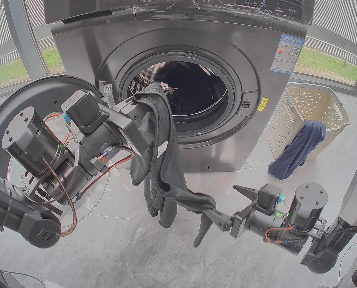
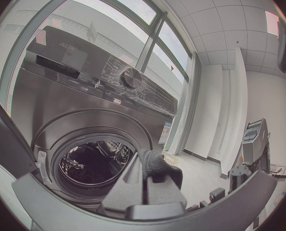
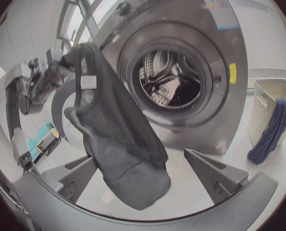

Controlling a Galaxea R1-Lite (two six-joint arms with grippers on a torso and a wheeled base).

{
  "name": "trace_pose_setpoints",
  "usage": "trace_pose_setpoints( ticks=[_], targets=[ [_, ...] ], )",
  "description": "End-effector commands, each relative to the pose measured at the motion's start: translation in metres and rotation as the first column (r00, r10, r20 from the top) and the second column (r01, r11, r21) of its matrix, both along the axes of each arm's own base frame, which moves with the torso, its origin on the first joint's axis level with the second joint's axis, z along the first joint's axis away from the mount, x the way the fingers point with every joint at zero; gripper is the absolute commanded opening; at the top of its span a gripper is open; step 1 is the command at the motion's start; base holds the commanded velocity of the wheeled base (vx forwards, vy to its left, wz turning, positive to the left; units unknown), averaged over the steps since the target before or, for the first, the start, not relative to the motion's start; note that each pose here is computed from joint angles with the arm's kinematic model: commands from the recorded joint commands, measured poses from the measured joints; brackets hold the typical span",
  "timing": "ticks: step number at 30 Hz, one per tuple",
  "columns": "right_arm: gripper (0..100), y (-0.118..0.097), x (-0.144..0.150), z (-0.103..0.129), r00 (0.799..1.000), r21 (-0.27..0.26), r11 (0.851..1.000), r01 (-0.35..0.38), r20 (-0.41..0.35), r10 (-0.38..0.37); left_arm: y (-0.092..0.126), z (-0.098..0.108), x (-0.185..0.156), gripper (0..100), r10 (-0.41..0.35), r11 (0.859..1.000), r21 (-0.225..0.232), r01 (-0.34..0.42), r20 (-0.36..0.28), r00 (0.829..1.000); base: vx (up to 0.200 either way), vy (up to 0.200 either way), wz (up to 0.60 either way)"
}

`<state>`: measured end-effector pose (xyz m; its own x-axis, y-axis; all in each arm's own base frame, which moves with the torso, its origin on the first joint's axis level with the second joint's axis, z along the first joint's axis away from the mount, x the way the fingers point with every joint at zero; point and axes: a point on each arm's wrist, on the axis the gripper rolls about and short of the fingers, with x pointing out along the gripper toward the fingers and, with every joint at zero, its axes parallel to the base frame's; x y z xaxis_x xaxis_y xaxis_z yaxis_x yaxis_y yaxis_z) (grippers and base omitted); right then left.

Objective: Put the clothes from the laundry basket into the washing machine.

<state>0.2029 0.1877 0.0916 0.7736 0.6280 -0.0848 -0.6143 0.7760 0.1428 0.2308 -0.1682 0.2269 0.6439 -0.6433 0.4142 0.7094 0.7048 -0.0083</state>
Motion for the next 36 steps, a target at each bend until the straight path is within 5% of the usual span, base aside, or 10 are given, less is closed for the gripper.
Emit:
trace_pose_setpoints(
  ticks=[1,7,21,36],
  targets=[
    [100,-0.003,-0.019,-0.043,0.988,-0.14,0.989,-0.052,-0.154,0.03,-0.001,0.002,0.003,0,0.002,1.0,-0.011,-0.002,0.006,1.0,0.0,0.0,0.0],
    [100,-0.003,-0.02,-0.054,0.98,-0.168,0.984,-0.067,-0.194,0.033,-0.002,0.003,0.0,0,-0.008,1.0,-0.018,0.008,0.013,1.0,0.0,0.0,0.0],
    [100,0.043,0.023,-0.027,0.999,-0.004,0.999,-0.046,-0.018,0.046,-0.008,0.003,-0.011,0,-0.058,0.998,-0.023,0.059,0.032,0.998,0.0,0.0,0.0],
    [100,0.068,0.009,-0.022,0.992,0.024,0.991,-0.129,0.013,0.128,-0.009,0.002,-0.007,0,-0.041,0.999,-0.031,0.042,0.032,0.999,0.0,0.0,0.0]
  ],
)
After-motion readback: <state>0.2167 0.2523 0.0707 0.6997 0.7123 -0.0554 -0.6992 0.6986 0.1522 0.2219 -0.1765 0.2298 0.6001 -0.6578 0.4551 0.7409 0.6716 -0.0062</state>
